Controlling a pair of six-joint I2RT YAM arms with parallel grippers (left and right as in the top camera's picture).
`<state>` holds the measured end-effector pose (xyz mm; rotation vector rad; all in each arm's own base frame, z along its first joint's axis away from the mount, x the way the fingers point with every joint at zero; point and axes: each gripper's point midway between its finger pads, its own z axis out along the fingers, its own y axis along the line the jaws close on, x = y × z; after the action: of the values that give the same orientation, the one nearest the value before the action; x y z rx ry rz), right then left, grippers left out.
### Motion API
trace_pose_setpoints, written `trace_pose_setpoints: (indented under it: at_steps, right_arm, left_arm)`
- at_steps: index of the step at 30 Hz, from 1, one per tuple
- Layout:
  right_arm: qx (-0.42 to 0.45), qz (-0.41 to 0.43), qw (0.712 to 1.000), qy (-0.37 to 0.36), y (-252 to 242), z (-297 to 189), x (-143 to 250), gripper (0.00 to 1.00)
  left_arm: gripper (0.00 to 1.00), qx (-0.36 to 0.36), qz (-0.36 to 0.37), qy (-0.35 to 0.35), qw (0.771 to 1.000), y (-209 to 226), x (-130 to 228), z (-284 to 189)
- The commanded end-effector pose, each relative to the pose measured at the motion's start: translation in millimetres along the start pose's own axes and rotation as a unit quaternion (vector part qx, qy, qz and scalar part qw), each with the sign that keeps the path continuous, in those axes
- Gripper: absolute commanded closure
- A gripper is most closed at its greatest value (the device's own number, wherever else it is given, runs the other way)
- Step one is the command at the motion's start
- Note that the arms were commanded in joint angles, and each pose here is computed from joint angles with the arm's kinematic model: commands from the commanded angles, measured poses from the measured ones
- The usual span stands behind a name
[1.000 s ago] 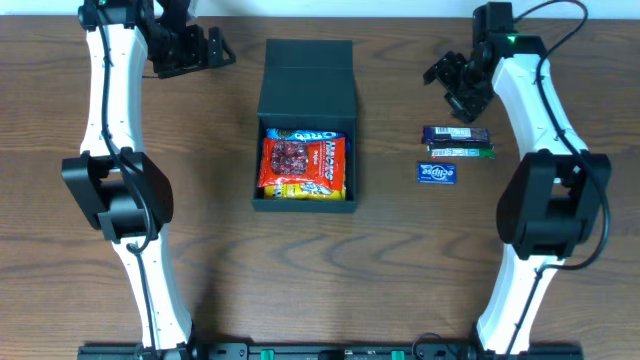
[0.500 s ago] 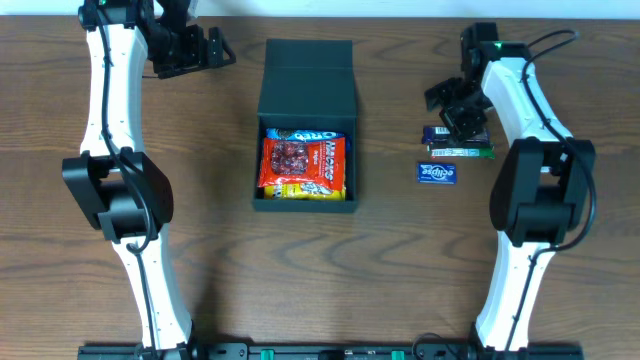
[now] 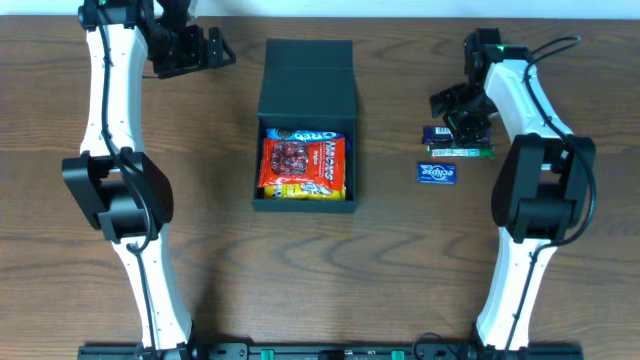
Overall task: Pack container
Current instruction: 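Lower the right gripper onto the dark chocolate bar to grasp it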
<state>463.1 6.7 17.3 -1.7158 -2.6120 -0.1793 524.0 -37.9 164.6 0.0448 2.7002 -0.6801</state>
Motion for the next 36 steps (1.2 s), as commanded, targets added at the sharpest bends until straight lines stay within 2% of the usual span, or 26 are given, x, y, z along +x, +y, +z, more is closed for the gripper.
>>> trace_pose_setpoints:
  at_steps: [1,23,31,36]
  right_arm:
    - [0.009,0.016,1.000,-0.002,-5.8,9.9,-8.8,0.23]
    - [-0.041,0.011,0.999,0.010,10.4,7.8,-20.6,0.28]
    - [-0.034,0.008,0.999,0.014,8.2,13.0,-19.0,0.39]
    - [-0.031,0.009,0.999,0.015,7.0,16.2,-19.3,0.39]
  left_arm:
    - [0.02,0.002,-0.010,0.008,1.000,2.4,3.0,6.0]
    - [0.03,0.002,-0.011,0.010,1.000,2.3,4.0,6.0]
    - [0.02,0.002,-0.011,0.009,1.000,2.3,4.0,6.0]
    - [0.02,0.002,-0.010,0.009,1.000,2.3,3.9,6.0]
